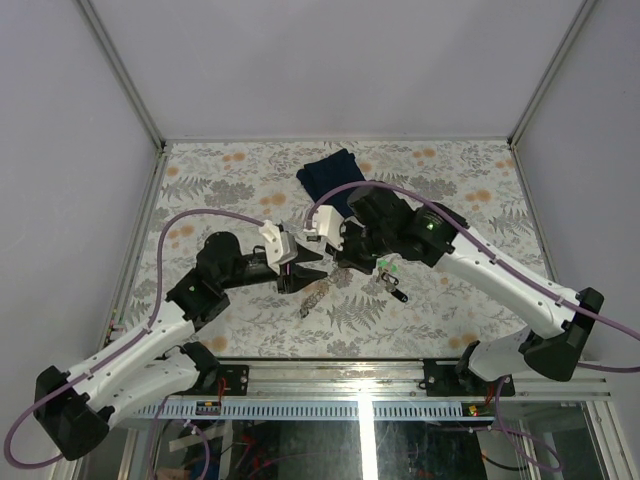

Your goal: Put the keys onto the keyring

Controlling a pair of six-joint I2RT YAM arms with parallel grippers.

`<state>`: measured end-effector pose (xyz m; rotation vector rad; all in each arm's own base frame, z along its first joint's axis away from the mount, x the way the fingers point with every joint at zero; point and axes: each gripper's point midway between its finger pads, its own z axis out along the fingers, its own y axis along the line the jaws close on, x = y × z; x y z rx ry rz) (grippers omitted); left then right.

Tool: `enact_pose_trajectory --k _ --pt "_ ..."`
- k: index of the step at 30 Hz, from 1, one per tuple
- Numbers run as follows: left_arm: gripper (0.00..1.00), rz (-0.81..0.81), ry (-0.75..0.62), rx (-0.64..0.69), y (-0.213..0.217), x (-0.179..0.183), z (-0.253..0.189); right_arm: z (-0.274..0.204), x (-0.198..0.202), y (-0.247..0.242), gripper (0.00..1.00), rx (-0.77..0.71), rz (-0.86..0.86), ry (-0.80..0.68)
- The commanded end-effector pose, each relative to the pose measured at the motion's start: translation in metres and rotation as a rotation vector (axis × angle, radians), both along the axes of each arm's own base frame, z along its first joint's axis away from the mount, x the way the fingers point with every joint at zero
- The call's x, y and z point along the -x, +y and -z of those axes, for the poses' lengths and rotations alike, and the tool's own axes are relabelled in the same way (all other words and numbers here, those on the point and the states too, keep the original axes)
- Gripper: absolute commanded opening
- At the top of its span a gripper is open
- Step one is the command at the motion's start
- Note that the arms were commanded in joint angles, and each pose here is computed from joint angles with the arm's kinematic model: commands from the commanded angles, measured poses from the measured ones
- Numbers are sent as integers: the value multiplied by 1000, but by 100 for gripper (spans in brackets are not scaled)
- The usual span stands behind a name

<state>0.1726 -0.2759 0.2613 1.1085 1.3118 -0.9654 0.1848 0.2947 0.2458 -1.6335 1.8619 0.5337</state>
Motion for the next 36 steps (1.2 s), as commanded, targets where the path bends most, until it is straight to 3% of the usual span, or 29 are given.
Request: enact_pose_trajectory --k 1,24,29,33,36 --pt "38 71 -101 47 -8 4 -32 -37 6 7 0 -148 -52 -62" --pt "31 159 -38 57 -25 5 -34 -47 14 10 0 -214 -89 -77" --pt "21 169 -31 55 -26 6 -33 -48 14 11 0 -222 -91 -79" --pt "1 174 -18 46 -26 7 -30 -52 15 10 0 -234 -91 -88" --pt "0 180 -24 44 -25 8 -30 -56 15 10 0 -249 -92 -102"
